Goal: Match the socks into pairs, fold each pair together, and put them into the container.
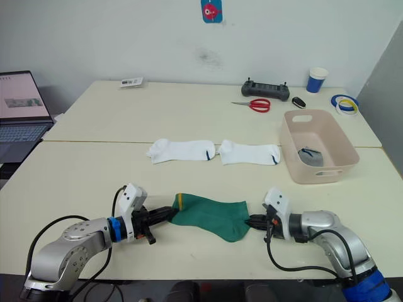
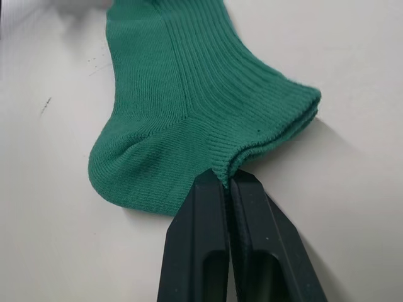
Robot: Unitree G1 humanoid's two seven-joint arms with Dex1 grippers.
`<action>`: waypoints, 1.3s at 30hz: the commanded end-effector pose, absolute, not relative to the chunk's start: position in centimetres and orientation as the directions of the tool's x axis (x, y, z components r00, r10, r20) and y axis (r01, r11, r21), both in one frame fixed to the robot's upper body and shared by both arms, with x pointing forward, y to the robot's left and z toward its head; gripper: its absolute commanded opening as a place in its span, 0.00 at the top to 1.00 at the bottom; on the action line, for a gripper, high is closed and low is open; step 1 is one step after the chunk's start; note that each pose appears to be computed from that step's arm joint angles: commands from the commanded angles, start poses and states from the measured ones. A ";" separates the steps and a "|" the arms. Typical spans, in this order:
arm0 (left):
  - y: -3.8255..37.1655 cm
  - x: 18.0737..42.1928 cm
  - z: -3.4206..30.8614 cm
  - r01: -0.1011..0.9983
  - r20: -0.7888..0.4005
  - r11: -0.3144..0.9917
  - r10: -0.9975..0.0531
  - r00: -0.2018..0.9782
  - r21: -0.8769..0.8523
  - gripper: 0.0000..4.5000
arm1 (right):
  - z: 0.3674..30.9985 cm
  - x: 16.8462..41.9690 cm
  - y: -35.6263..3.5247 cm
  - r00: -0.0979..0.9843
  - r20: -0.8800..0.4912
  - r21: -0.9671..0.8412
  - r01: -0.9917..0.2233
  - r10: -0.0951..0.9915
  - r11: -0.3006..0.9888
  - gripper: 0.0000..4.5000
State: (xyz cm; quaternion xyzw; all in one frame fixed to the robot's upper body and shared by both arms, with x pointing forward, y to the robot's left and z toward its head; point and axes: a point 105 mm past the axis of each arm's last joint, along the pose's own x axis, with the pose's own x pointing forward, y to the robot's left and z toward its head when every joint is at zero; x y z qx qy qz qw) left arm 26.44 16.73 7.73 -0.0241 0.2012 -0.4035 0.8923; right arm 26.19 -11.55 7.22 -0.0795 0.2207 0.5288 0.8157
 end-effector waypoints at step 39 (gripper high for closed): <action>14.1 25.6 8.2 0.668 -0.369 0.693 -0.715 0.593 -0.270 0.88 | 9.5 27.6 -15.2 0.237 -0.514 0.178 -0.910 0.824 0.373 0.87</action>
